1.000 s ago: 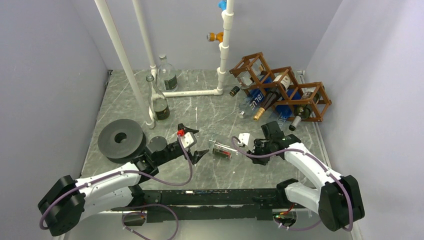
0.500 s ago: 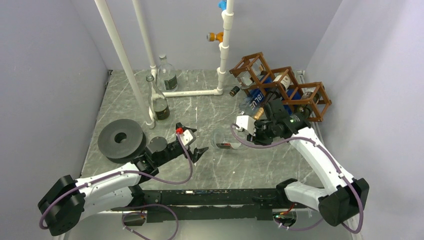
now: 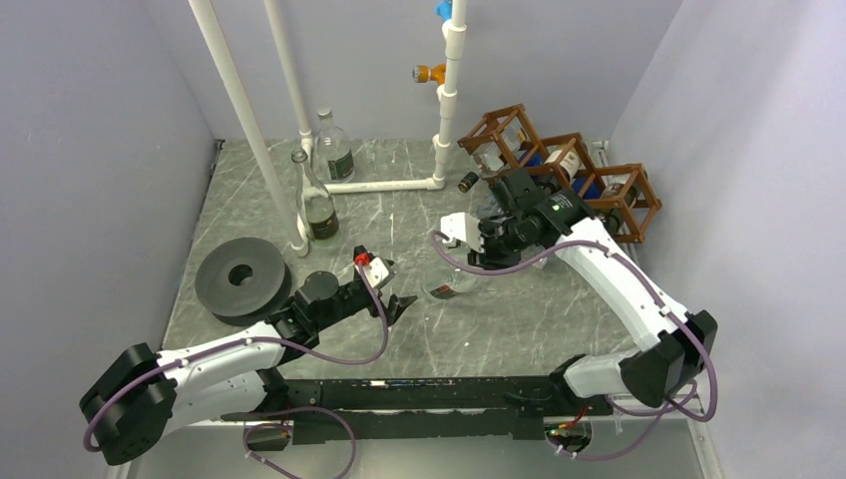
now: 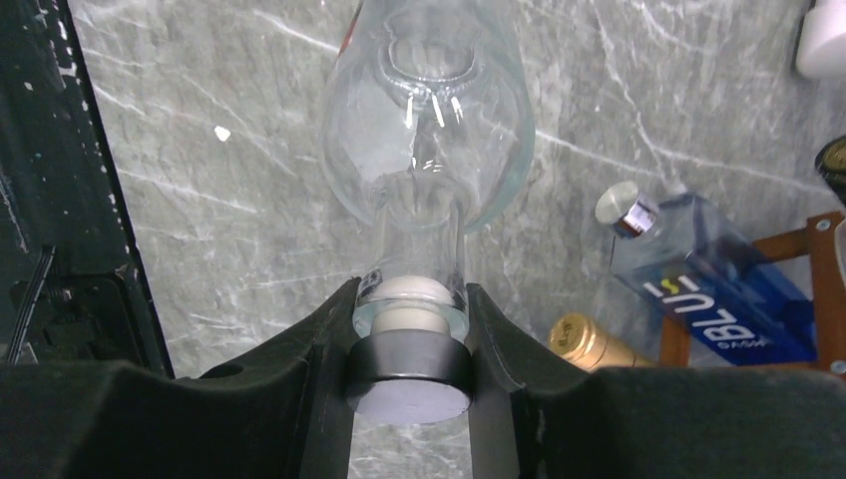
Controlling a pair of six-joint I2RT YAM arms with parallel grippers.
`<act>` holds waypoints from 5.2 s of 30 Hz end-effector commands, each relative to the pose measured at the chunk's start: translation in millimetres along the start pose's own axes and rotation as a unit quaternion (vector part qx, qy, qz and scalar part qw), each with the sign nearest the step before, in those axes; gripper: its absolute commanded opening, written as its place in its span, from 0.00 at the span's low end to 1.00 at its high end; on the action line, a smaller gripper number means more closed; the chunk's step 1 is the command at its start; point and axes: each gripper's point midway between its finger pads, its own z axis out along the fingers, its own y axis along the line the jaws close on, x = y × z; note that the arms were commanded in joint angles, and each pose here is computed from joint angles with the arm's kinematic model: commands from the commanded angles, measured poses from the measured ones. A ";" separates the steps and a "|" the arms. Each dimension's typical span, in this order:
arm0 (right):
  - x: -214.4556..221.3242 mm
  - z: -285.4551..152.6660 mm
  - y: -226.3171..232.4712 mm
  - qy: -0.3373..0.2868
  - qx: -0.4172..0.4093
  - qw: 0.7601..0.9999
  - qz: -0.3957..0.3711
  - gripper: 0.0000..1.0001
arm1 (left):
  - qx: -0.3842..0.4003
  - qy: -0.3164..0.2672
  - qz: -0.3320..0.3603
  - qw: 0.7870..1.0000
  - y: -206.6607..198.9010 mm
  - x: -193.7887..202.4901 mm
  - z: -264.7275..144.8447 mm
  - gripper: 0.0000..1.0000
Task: Take the wine bottle off the wine rack
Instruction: Adjust the wine bottle at the center of the board, then pick up the wine bottle from the center of the board.
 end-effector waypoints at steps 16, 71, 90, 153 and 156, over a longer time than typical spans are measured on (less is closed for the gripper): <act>-69.7 25.4 -10.4 -0.038 -0.070 0.995 0.052 0.36 | -0.006 -0.074 -0.037 0.997 0.0 -50.9 -16.9 1.00; -0.5 -95.2 -1.1 -0.466 0.054 0.852 0.231 1.00 | 0.000 -0.051 -0.293 0.955 -8.4 -137.0 -18.7 0.99; 15.4 -83.2 5.4 -0.459 0.102 0.855 0.218 1.00 | -0.220 0.087 -0.268 0.934 11.9 -140.3 6.7 0.99; 9.7 -87.5 19.1 -0.445 0.145 0.865 0.178 1.00 | -0.345 0.174 -0.134 0.913 31.2 -69.4 90.9 0.11; 9.4 -87.7 19.2 -0.447 0.142 0.865 0.179 1.00 | -0.342 0.143 -0.135 0.919 35.8 -89.8 86.8 0.00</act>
